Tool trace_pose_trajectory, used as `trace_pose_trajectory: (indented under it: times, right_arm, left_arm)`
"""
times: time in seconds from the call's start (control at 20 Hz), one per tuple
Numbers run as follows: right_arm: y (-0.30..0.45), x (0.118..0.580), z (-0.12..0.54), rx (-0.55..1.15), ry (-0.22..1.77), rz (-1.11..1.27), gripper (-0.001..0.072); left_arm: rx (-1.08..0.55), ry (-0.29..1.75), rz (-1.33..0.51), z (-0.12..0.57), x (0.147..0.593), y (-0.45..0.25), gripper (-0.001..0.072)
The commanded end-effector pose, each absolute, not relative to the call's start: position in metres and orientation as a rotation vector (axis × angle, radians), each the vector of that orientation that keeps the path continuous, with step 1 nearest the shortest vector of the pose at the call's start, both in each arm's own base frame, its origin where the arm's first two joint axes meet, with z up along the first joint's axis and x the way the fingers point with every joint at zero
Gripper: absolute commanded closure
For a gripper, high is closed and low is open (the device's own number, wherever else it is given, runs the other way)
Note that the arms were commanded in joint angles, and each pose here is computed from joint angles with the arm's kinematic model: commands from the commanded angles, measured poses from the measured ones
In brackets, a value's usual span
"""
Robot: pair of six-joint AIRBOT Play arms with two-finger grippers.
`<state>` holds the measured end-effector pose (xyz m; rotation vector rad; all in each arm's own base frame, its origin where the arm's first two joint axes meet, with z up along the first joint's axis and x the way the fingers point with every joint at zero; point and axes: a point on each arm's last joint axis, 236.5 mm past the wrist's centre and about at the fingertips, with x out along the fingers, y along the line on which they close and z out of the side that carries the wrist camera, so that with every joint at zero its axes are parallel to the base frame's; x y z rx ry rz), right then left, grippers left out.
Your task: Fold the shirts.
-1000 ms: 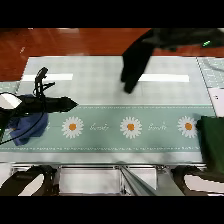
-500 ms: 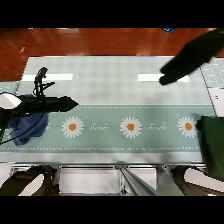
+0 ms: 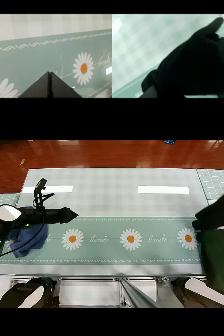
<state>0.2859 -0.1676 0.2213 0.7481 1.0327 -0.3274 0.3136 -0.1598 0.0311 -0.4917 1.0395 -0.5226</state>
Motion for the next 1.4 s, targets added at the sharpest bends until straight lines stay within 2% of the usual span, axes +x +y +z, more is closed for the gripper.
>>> trace_pose_trajectory:
  times: [0.0, 0.15, 0.35, 0.4, 0.45, 0.55, 0.65, 0.7, 0.75, 0.8, 0.85, 0.95, 1.0, 1.05, 1.1, 1.2, 1.3, 1.35]
  right_arm:
    - [-0.209, 0.207, 0.188, 0.757, 1.146, -0.634, 0.0686]
    - [-0.23, 0.126, 0.16, 0.783, 1.246, -0.914, 0.0686]
    - [-0.213, 0.074, 0.124, 0.881, 1.328, -1.031, 0.0677]
    - [-0.212, 0.051, 0.118, 0.876, 1.374, -1.135, 0.0503]
    - [-0.209, 0.038, 0.113, 0.884, 1.404, -1.19, 0.0282]
    - [-0.207, 0.041, 0.106, 0.889, 1.416, -1.168, 0.0301]
    - [-0.213, 0.058, 0.104, 0.866, 1.371, -1.121, 0.0301]
    - [-0.216, 0.071, 0.105, 0.855, 1.325, -1.084, 0.032]
    - [-0.223, 0.096, 0.111, 0.844, 1.237, -1.025, 0.048]
    - [-0.228, 0.134, 0.123, 0.836, 1.101, -0.929, 0.0649]
    - [-0.229, 0.186, 0.145, 0.832, 0.921, -0.788, 0.0685]
    - [-0.194, 0.303, 0.222, 0.827, 0.547, -0.401, 0.0685]
    - [-0.157, 0.348, 0.258, 0.819, 0.43, -0.21, 0.0686]
    - [-0.111, 0.381, 0.277, 0.783, 0.397, -0.049, 0.0685]
    - [-0.065, 0.403, 0.277, 0.703, 0.432, 0.069, 0.0685]
    - [0.033, 0.426, 0.224, 0.454, 0.642, 0.236, 0.0685]
    - [0.088, 0.422, 0.139, 0.177, 0.907, 0.224, 0.0685]
    - [0.094, 0.415, 0.102, 0.056, 1.023, 0.168, 0.0685]
  left_arm:
    - [-0.496, 1.036, -0.522, 0.032, 0.314, -0.16, 0.0686]
    - [-0.5, 1.027, -0.517, 0.033, 0.317, -0.16, 0.0687]
    - [-0.569, 0.983, -0.519, 0.044, 0.325, -0.166, 0.0686]
    - [-0.567, 0.97, -0.513, 0.045, 0.328, -0.166, 0.0687]
    - [-0.559, 0.956, -0.509, 0.045, 0.331, -0.165, 0.0687]
    - [-0.551, 0.922, -0.491, 0.048, 0.339, -0.162, 0.0687]
    - [-0.624, 0.867, -0.47, 0.062, 0.352, -0.16, 0.0686]
    - [-0.61, 0.823, -0.477, 0.077, 0.36, -0.155, 0.0686]
    - [-0.559, 0.753, -0.487, 0.099, 0.373, -0.145, 0.0686]
    - [-0.529, 0.677, -0.479, 0.127, 0.387, -0.133, 0.0687]
    - [-0.512, 0.588, -0.462, 0.163, 0.401, -0.117, 0.0687]
    - [-0.475, 0.424, -0.44, 0.237, 0.421, -0.093, 0.0687]
    - [-0.447, 0.366, -0.45, 0.268, 0.426, -0.091, 0.0688]
    - [-0.415, 0.335, -0.485, 0.292, 0.428, -0.099, 0.0688]
    - [-0.397, 0.349, -0.535, 0.304, 0.429, -0.114, 0.0688]
    - [-0.364, 0.487, -0.62, 0.289, 0.424, -0.153, 0.0688]
    - [-0.191, 0.726, -0.597, 0.217, 0.413, -0.172, 0.0688]
    - [-0.093, 0.896, -0.489, 0.163, 0.405, -0.159, 0.0688]
